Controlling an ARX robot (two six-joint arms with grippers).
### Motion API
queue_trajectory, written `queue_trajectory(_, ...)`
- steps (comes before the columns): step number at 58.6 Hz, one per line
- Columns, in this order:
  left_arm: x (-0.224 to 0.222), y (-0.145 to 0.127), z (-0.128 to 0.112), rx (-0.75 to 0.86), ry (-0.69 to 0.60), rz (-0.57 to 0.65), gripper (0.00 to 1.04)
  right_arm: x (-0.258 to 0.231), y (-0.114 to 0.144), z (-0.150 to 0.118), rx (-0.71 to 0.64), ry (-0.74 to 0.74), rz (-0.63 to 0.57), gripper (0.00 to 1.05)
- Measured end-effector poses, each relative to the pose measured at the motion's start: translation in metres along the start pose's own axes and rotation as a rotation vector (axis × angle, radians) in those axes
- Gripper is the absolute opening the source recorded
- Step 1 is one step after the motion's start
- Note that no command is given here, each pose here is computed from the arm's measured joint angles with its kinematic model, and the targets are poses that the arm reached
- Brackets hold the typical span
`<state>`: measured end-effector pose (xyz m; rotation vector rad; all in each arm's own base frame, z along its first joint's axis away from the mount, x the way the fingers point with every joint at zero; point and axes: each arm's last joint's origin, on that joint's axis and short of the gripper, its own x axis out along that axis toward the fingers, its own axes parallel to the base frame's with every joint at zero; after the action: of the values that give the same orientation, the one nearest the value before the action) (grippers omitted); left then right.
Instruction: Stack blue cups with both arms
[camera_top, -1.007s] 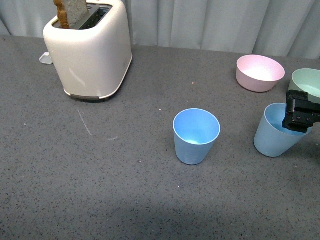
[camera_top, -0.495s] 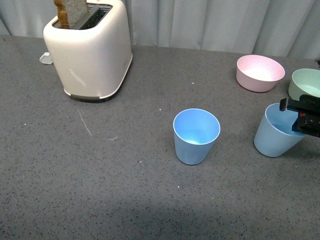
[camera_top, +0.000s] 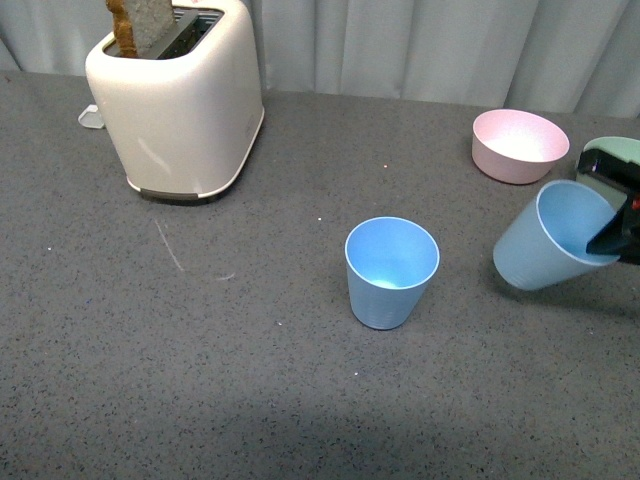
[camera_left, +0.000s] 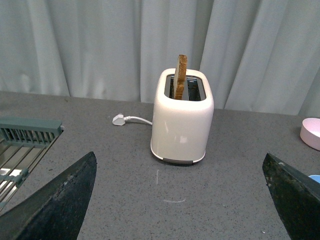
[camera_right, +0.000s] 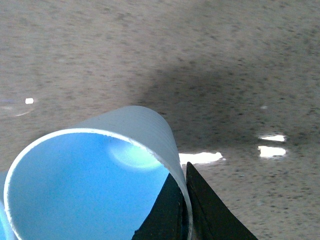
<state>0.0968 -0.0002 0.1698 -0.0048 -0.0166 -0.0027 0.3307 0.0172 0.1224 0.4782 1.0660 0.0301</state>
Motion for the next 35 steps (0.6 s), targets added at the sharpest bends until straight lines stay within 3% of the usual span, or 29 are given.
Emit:
queue_trajectory(8,0.000,0.000,0.000,0.000,0.000,0.000,0.98,-0.020,0.032,0.004,-0.051,-0.017,0.128,0.01)
queue_trajectory(19,0.000,0.000,0.000,0.000,0.000,0.000,0.98,-0.028,0.071,-0.007,-0.132,0.026,0.208,0.01)
queue_trajectory(35,0.000,0.000,0.000,0.000,0.000,0.000,0.98,-0.020,0.084,-0.017,-0.164,0.074,0.195,0.01)
